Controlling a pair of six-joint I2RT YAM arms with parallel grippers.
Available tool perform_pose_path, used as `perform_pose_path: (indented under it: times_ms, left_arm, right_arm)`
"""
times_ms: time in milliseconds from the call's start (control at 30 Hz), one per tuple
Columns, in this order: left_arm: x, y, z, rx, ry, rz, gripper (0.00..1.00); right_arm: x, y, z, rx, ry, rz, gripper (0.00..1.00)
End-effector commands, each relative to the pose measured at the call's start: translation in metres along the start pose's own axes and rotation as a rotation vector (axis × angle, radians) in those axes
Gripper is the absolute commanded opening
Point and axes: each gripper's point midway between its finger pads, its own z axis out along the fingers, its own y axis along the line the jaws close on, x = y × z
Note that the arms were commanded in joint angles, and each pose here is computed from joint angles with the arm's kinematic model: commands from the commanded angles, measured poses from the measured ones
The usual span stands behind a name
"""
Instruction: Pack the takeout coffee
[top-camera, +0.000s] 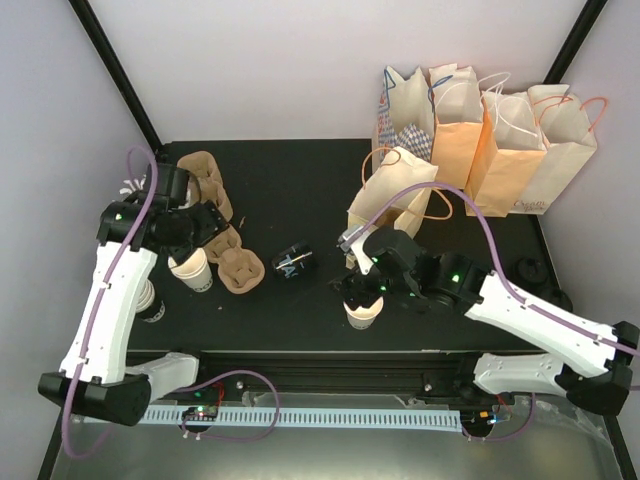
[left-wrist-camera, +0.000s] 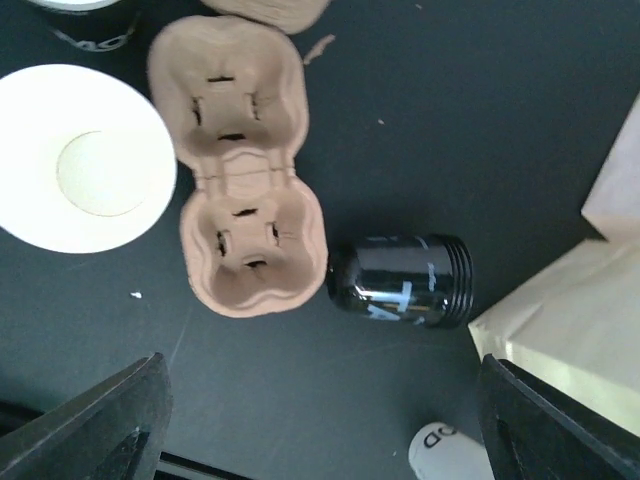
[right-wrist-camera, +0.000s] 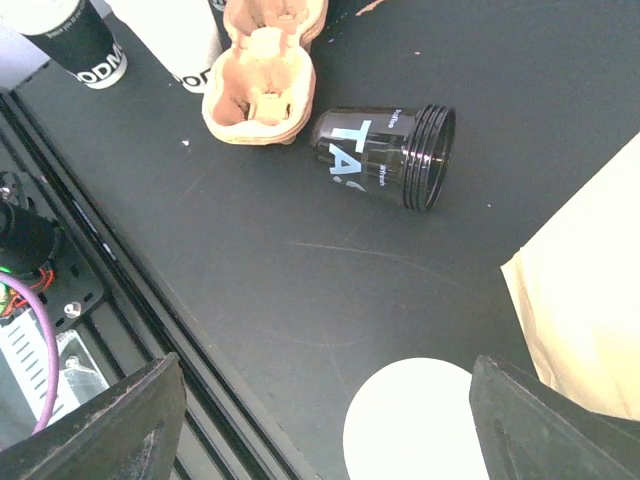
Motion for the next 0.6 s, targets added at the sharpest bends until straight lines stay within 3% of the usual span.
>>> perform_pose_path:
  times_ms: [0,233,300,367,567]
  left_arm:
    - [0.014,-0.019,-0.018,-0.023,0.006,0.162,0.86]
    - [0.064,-0.090,-0.032,0.198,0.007,0.598,0.85]
    - [0.086,-0.107,-0.030,0.258,0.034,0.704,0.86]
    - [0.109,-0.122,-0.028,0.307,0.061,0.803,0.86]
    - [0.148,-0.139,-0.022,0.338,0.057,0.986,0.99]
  right_arm:
    - [-0.009,-0.005,-0.030,0.014,-0.043,0.047,0.80]
    - [0.015,-0.030,-0.050,0.120,-0.021,0.129,0.81]
    - [0.023,-0.043,-0.055,0.172,-0.020,0.178,0.90]
    - [0.031,-0.056,-0.060,0.208,-0.019,0.249,0.90]
    - [0.061,-0.107,-0.064,0.301,0.031,0.512,1.00]
